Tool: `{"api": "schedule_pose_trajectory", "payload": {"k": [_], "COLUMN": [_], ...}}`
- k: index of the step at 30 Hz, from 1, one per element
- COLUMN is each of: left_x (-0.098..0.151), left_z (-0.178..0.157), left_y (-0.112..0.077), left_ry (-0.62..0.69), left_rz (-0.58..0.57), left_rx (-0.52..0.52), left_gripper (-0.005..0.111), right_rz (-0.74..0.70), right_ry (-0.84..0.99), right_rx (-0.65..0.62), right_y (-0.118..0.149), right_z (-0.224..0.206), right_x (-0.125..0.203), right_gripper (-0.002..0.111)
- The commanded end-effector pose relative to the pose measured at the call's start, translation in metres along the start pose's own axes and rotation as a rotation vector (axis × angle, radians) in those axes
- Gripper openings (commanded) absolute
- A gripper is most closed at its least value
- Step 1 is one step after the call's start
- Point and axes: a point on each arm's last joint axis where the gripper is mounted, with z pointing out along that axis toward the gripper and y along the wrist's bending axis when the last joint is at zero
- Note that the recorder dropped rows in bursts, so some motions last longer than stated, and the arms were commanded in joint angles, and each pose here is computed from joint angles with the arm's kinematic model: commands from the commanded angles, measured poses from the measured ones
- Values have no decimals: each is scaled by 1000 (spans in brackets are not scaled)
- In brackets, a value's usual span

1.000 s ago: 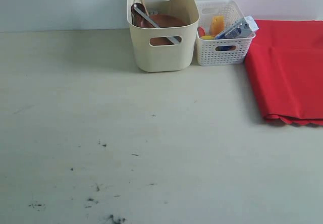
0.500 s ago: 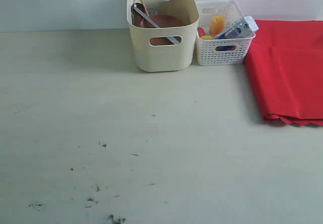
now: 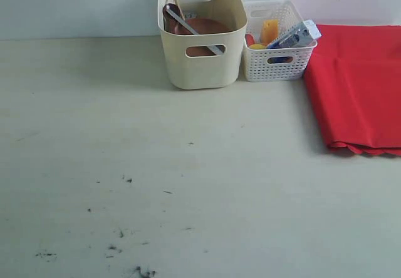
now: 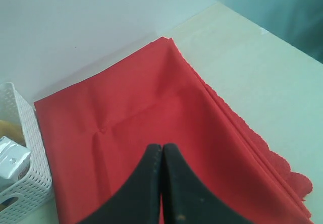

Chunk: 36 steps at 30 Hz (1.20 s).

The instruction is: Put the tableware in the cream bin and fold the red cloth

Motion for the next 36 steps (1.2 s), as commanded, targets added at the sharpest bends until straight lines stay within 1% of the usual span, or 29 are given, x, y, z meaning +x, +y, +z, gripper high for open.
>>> {"api": "schedule_pose_trajectory", "payload": {"k": [1,4,7,11,36], "left_x": [1,1,3,4,4], "left_z": [0,0,0,0,0], "left_y": [1,3,4,2,2], "left_ry": [5,3,17,32,37], "left_rz": [5,10,7,15,15], "left_rx": [-11,-51,-58,-33,-34], "left_gripper": [3,3,3,3,3], "right_rz": [0,0,0,0,0], "right_ry": [-7,-7,-7,-8,-8], "right_rx": [-9,-9,-9,-11,-11], "right_y": [1,1,1,1,1], "right_z": [-2,-2,-2,-2,-2], "right_x": [0,0,0,0,0], "right_gripper": [0,0,0,0,0]}}
